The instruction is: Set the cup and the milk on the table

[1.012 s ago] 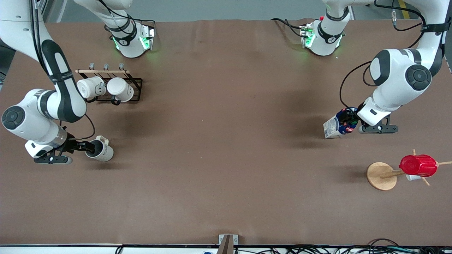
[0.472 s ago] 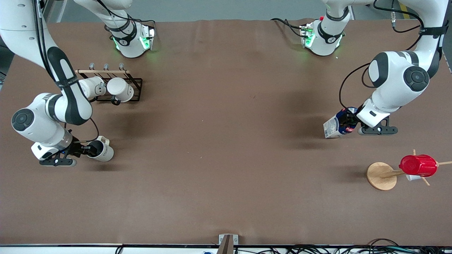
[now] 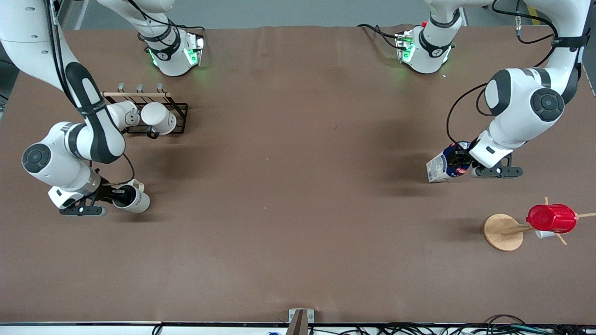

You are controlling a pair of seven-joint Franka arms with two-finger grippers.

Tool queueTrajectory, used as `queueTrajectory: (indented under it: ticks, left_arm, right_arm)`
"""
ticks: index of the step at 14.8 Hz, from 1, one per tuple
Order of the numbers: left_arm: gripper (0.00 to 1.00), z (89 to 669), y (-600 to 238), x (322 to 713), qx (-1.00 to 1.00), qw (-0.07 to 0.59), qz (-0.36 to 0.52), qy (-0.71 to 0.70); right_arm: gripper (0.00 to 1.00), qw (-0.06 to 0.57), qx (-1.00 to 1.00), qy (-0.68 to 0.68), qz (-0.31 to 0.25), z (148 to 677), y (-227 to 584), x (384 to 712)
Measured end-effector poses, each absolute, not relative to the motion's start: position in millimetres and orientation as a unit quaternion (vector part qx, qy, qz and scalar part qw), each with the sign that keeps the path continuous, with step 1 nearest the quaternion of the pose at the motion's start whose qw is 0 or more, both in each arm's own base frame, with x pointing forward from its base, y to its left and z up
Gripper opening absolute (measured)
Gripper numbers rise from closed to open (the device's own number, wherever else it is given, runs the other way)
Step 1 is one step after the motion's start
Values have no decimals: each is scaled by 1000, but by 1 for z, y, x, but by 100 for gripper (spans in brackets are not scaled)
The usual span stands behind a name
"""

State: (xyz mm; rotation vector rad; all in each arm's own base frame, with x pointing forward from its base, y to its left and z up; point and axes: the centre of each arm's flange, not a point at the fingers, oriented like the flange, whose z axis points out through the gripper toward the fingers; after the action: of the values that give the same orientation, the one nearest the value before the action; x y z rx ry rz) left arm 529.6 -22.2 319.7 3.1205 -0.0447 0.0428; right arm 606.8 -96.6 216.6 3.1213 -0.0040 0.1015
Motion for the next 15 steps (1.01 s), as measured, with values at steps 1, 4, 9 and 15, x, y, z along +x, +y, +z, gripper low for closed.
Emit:
queueTrajectory:
  ticks: [1, 4, 9, 15]
  left_arm:
    - [77, 319, -22, 529, 1000, 10, 13, -15]
    - [50, 320, -22, 530, 1000, 10, 15, -15]
    - [15, 322, -23, 532, 999, 10, 25, -16]
    - [15, 330, -36, 533, 999, 12, 33, -28]
  right_arm:
    - [39, 9, 999, 0, 33, 217, -95, 607]
    - [6, 2, 1000, -2, 21, 229, -84, 612]
    - [4, -4, 999, -38, 0, 295, -60, 634]
    - [4, -11, 996, -89, 11, 366, 132, 644]
